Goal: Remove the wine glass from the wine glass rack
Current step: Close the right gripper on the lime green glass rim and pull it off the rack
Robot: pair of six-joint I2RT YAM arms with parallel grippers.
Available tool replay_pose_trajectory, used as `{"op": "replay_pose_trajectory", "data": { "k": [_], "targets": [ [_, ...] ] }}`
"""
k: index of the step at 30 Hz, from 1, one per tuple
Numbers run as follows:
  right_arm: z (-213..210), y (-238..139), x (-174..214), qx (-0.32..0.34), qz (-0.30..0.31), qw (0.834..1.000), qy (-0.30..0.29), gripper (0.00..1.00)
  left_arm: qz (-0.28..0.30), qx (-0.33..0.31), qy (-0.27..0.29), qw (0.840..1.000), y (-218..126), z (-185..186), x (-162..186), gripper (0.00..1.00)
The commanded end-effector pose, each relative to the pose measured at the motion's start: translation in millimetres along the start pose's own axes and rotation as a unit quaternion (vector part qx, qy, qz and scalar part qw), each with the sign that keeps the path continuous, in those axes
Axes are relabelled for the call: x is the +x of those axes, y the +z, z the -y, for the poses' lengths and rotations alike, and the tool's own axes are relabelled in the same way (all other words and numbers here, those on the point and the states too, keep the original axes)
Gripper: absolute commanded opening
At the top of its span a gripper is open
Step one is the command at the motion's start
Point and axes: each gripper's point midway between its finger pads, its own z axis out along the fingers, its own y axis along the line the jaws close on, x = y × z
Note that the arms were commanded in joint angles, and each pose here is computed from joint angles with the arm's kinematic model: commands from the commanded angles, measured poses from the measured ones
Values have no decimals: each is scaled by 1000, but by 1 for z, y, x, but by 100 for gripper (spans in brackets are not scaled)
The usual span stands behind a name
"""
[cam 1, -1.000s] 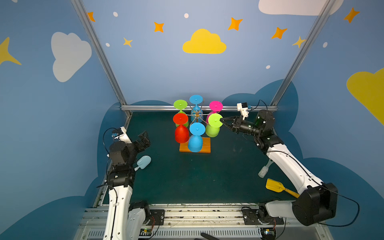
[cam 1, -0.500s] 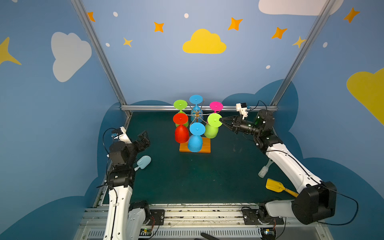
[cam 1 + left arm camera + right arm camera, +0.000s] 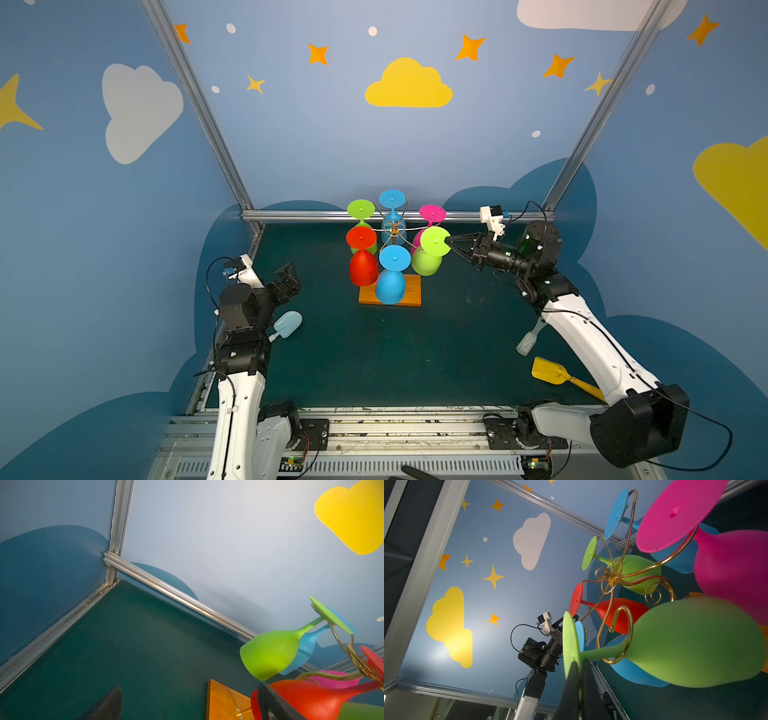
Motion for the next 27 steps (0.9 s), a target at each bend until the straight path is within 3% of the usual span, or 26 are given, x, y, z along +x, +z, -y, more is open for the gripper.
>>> {"op": "replay_pose_trajectory", "data": {
  "k": [1, 27],
  "targets": [
    [-2, -2, 6, 1, -4, 1000, -8, 0, 14, 11, 1, 1000, -3, 4, -6, 100],
    [-15, 41, 3, -25, -25, 999, -22, 0, 18, 12, -1, 1000, -5, 5, -6, 99]
  ]
}}
